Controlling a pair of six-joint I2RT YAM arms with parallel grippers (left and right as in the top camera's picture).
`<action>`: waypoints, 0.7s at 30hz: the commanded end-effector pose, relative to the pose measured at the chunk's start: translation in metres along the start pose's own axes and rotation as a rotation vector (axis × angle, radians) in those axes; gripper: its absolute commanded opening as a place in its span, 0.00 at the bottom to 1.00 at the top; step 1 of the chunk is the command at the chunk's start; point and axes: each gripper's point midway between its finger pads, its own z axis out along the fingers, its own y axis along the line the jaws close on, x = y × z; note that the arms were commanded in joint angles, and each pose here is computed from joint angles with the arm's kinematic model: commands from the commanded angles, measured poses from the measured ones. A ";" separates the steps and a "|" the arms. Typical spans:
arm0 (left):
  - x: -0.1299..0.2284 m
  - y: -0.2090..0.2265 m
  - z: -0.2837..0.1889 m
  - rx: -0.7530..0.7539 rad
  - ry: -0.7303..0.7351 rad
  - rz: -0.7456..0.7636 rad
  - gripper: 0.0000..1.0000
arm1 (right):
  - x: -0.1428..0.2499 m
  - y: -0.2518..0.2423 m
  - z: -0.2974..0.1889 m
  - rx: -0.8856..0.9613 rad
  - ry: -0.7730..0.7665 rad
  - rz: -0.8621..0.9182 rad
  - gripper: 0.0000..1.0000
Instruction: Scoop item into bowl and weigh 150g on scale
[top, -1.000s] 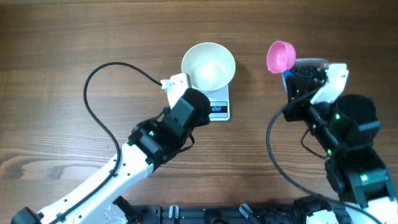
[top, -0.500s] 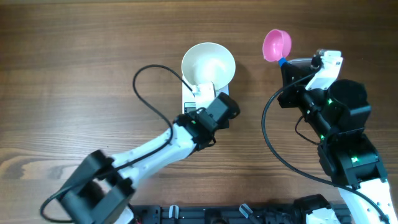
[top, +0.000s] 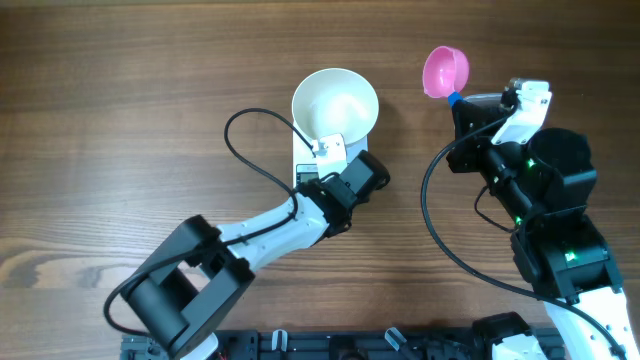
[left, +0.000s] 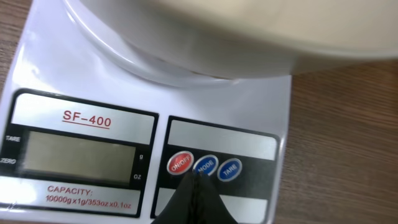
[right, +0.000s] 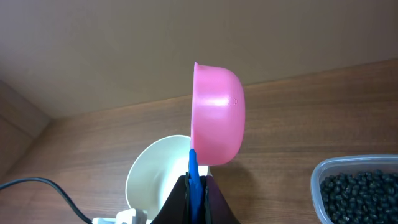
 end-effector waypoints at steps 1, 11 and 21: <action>-0.003 0.008 0.011 -0.038 -0.023 -0.020 0.04 | -0.011 0.000 -0.003 0.011 -0.028 0.011 0.04; -0.008 0.020 0.019 -0.069 -0.021 -0.059 0.04 | -0.010 -0.001 -0.003 0.013 -0.025 0.011 0.04; -0.005 0.015 0.021 -0.047 -0.008 -0.062 0.04 | -0.010 -0.001 -0.003 0.013 -0.026 0.011 0.04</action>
